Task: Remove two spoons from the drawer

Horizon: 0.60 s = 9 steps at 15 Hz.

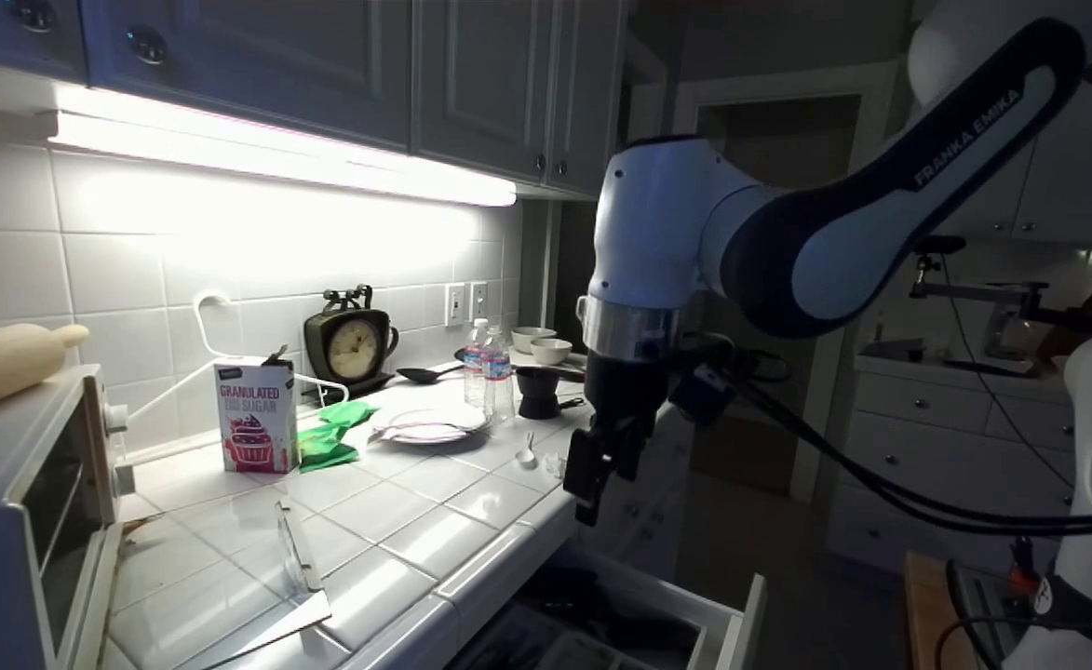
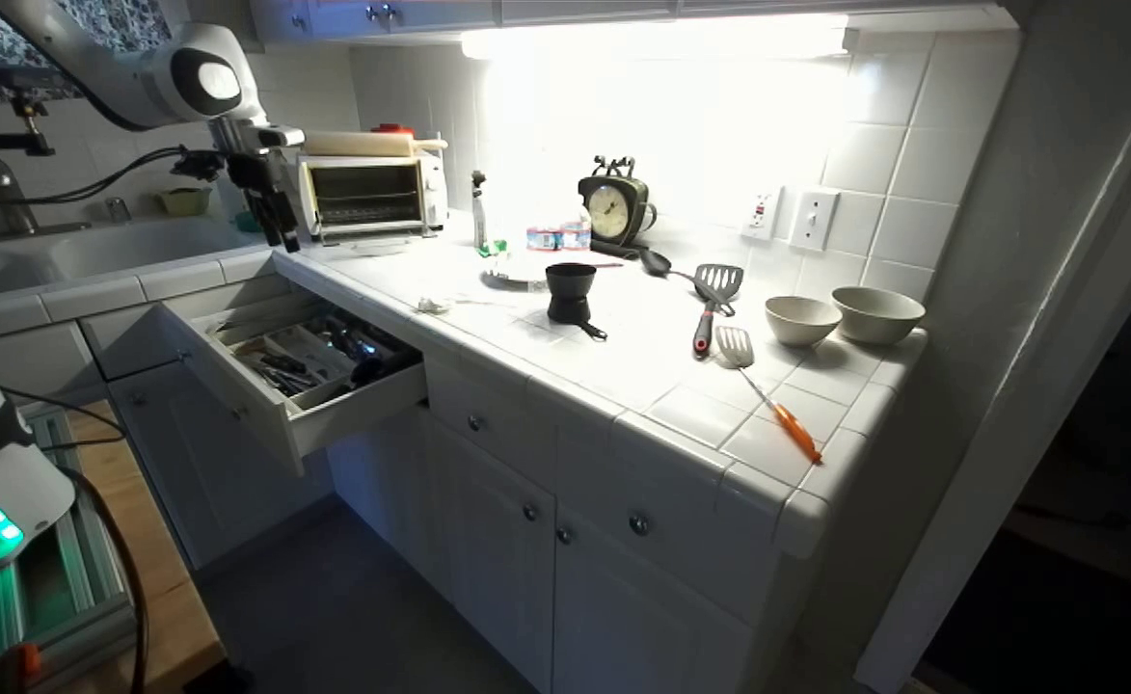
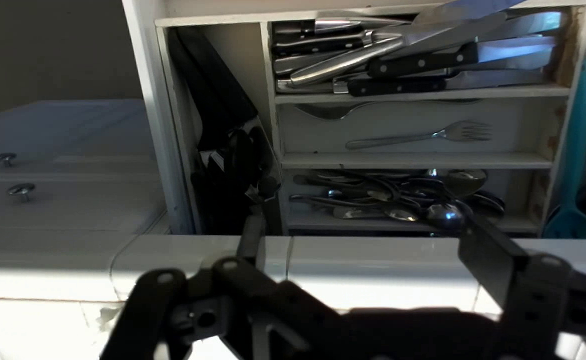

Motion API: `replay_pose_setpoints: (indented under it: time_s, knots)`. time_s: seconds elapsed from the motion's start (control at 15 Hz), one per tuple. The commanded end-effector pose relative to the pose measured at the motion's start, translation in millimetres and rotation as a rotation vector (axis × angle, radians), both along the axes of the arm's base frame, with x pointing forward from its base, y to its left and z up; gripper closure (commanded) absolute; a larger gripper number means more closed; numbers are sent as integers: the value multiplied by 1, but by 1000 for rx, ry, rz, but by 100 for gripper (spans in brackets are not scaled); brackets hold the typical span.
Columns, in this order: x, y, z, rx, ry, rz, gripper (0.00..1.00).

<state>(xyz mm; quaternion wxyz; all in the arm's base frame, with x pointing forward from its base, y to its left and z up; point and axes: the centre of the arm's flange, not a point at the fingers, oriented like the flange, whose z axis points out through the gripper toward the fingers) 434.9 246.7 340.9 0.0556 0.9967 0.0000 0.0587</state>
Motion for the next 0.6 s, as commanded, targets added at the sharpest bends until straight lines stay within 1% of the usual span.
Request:
replay_pose_setpoints:
  time_s: [0.0,0.07,0.2,0.33,0.47,0.53]
  knots:
    - [7,32,-40,-76,-61,114,0]
    - [5,39,-50,-100,-79,170,0]
    - [3,52,-67,-181,-127,272,0]
    - [1,62,-79,-238,-171,341,0]
    - [3,68,-90,-262,-190,377,0]
    - [6,70,-96,-263,-193,375,0]
